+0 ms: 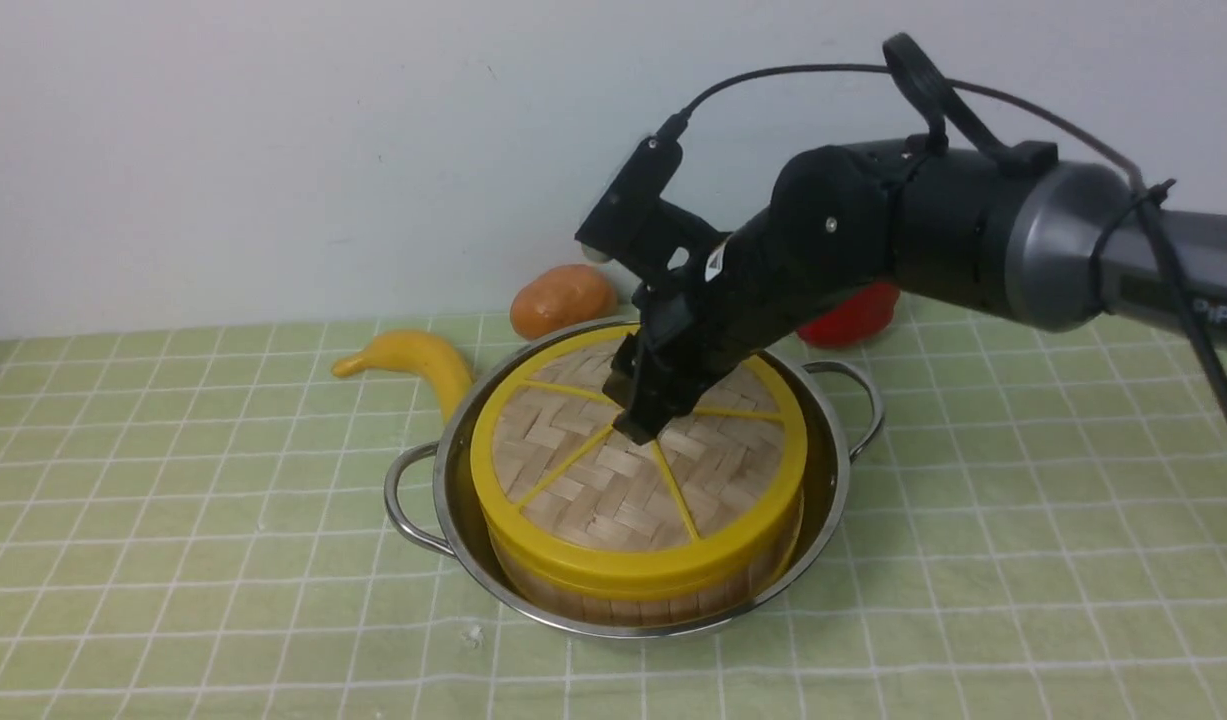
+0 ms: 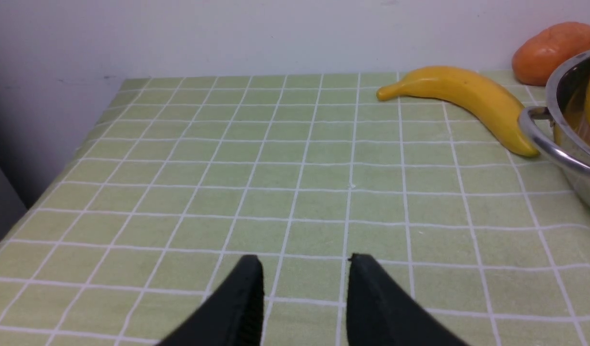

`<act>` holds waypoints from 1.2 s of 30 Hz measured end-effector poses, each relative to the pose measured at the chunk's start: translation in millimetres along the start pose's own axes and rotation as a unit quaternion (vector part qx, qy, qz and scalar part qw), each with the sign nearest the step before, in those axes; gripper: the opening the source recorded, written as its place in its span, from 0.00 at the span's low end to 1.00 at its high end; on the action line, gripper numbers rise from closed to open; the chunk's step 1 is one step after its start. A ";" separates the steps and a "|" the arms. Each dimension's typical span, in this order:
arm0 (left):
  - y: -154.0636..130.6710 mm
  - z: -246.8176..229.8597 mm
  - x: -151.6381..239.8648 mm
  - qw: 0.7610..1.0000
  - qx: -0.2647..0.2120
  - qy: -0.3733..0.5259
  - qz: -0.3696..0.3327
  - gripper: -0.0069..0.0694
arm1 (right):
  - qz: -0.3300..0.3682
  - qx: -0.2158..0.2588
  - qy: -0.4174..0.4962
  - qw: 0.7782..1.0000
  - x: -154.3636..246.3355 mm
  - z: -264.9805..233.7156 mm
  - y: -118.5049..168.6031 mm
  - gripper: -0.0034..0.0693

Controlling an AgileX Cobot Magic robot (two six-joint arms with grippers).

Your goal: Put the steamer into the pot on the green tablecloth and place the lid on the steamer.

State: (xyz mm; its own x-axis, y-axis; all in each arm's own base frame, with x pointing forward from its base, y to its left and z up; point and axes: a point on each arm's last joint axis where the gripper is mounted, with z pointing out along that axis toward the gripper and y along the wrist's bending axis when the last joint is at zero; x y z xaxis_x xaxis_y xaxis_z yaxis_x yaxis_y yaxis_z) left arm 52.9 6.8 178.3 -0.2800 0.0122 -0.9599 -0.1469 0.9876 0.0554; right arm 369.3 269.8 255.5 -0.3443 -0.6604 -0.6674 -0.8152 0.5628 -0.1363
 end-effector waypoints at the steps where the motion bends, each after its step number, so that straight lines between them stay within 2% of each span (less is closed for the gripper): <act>1: 0.0 0.0 0.0 1.000 0.000 0.000 0.000 0.41 | 0.000 0.000 0.000 1.000 0.0 0.0 0.0 0.45; 5: 0.0 0.0 0.0 1.000 0.000 0.000 0.000 0.41 | -0.005 0.027 -0.058 0.998 -21.5 -45.7 -4.4 0.45; 13: 0.0 0.0 0.0 1.000 0.000 0.000 0.000 0.41 | -0.002 0.024 -0.084 0.996 -35.6 -112.4 3.4 0.42; 17: 0.0 0.0 0.0 1.000 0.000 0.000 0.000 0.41 | 0.025 0.049 -0.168 0.984 -49.9 -186.0 9.4 0.14; 19: 0.0 0.0 0.0 1.000 0.000 0.000 0.000 0.41 | 0.058 0.053 -0.216 0.973 -53.7 -223.1 14.4 0.04; 25: 0.0 0.0 0.0 1.000 0.000 0.000 0.000 0.41 | 0.122 0.034 -0.277 0.953 -54.2 -271.6 24.5 0.03; 31: 0.0 0.0 0.0 1.000 0.000 0.000 0.000 0.41 | 0.123 0.058 -0.333 0.933 -59.5 -288.3 21.9 0.03; 33: 0.0 0.0 0.0 1.000 0.000 0.000 0.000 0.41 | 0.121 0.059 -0.331 0.934 -58.4 -290.0 22.6 0.03; 36: 0.0 0.0 0.0 1.000 0.000 0.000 0.000 0.41 | 0.117 0.048 -0.278 0.952 -40.8 -285.9 29.7 0.04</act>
State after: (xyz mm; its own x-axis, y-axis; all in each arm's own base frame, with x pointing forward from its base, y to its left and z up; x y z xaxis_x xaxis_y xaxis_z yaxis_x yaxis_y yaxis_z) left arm 52.9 6.8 178.3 -0.2800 0.0122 -0.9599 -0.1469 0.9876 0.0554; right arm 226.0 171.4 488.0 -0.1888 -0.1615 -0.9686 -0.6910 0.7227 0.0142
